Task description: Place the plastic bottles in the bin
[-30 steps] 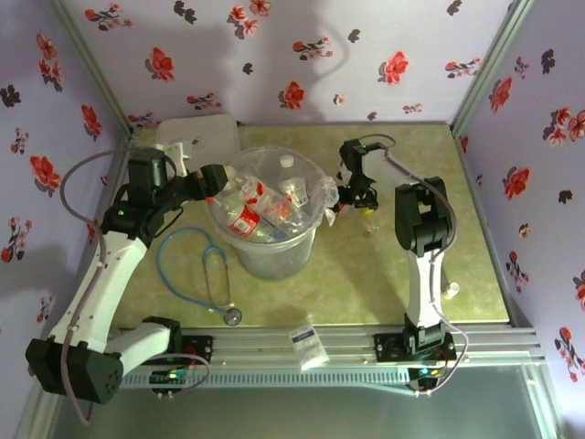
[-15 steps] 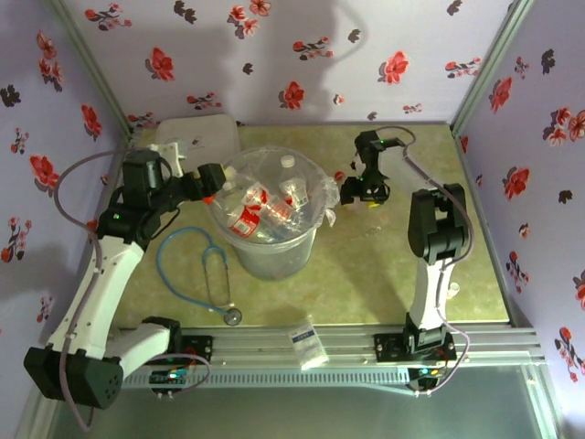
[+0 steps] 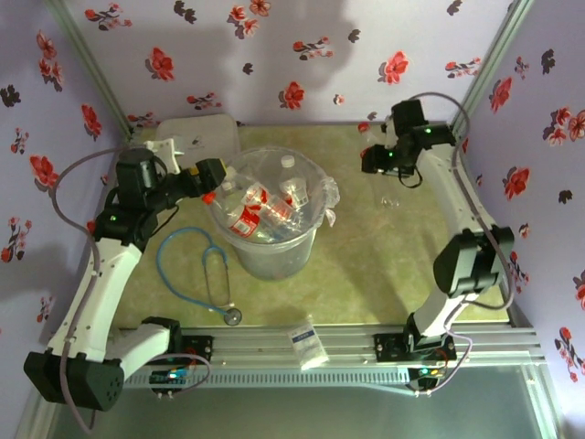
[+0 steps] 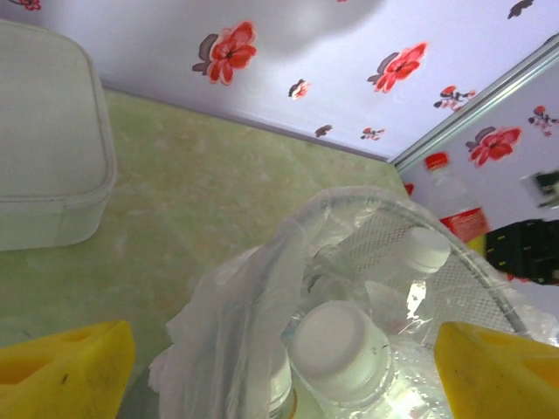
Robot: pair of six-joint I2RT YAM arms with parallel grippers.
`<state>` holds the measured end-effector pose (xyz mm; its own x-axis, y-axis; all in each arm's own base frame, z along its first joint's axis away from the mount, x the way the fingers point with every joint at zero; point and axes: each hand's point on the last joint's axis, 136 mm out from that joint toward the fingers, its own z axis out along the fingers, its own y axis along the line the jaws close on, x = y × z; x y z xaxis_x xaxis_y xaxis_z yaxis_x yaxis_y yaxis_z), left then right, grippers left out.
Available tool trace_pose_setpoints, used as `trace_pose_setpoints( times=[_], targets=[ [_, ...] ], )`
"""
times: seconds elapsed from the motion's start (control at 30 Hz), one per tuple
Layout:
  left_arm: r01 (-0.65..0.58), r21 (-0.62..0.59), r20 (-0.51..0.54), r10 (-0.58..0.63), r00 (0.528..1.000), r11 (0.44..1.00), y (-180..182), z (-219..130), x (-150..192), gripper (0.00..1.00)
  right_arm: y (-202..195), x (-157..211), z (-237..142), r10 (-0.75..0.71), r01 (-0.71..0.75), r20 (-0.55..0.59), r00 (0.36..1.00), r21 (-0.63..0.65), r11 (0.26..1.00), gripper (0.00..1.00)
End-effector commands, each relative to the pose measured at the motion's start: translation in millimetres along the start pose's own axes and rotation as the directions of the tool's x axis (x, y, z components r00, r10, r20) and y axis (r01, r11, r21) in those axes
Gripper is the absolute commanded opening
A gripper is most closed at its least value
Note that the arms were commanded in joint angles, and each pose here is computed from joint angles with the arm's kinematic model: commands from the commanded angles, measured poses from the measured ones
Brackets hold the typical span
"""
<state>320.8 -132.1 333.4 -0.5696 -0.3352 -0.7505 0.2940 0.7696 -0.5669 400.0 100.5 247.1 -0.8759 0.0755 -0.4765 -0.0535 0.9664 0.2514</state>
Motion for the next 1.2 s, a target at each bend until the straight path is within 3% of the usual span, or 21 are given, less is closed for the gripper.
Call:
trace_pose_setpoints(
  times=[0.0, 0.17, 0.37, 0.47, 0.63, 0.87, 1.17],
  targets=[
    [0.039, 0.062, 0.029, -0.041, 0.999, 0.997, -6.2, -6.9, -3.9, 0.89, 30.1, -28.9, -69.4, 0.012, 0.011, 0.186, 0.982, -0.118, 0.993, 0.60],
    [0.107, 0.121, 0.072, -0.116, 0.991, 0.987, -4.6, -17.7, -12.2, 0.86, 87.6, -49.5, -137.8, -0.015, 0.137, 0.334, 0.942, -0.344, 0.929, 0.59],
    [0.165, 0.137, 0.021, -0.170, 0.985, 0.977, 2.3, -24.0, -0.1, 0.84, 164.3, -46.3, -155.9, -0.167, 0.327, 0.367, 0.915, -0.431, 0.841, 0.59],
    [0.196, 0.140, -0.029, -0.193, 0.981, 0.971, 2.1, -25.5, 12.1, 0.84, 200.3, -37.6, -147.3, -0.242, 0.387, 0.343, 0.907, -0.458, 0.800, 0.59],
    [0.256, 0.164, 0.006, -0.260, 0.966, 0.953, 3.0, -31.3, 17.7, 0.82, 240.8, -4.3, -99.0, -0.360, 0.414, 0.205, 0.910, -0.481, 0.773, 0.59],
    [0.290, 0.144, -0.036, -0.288, 0.957, 0.946, 11.1, -23.7, 30.5, 0.82, 248.0, 44.0, -61.0, -0.462, 0.431, 0.034, 0.886, -0.431, 0.793, 0.61],
    [0.300, 0.169, -0.029, -0.300, 0.954, 0.939, 11.3, -14.2, 25.8, 0.82, 247.9, 81.6, -40.4, -0.476, 0.400, -0.083, 0.876, -0.429, 0.810, 0.65]
  ],
)
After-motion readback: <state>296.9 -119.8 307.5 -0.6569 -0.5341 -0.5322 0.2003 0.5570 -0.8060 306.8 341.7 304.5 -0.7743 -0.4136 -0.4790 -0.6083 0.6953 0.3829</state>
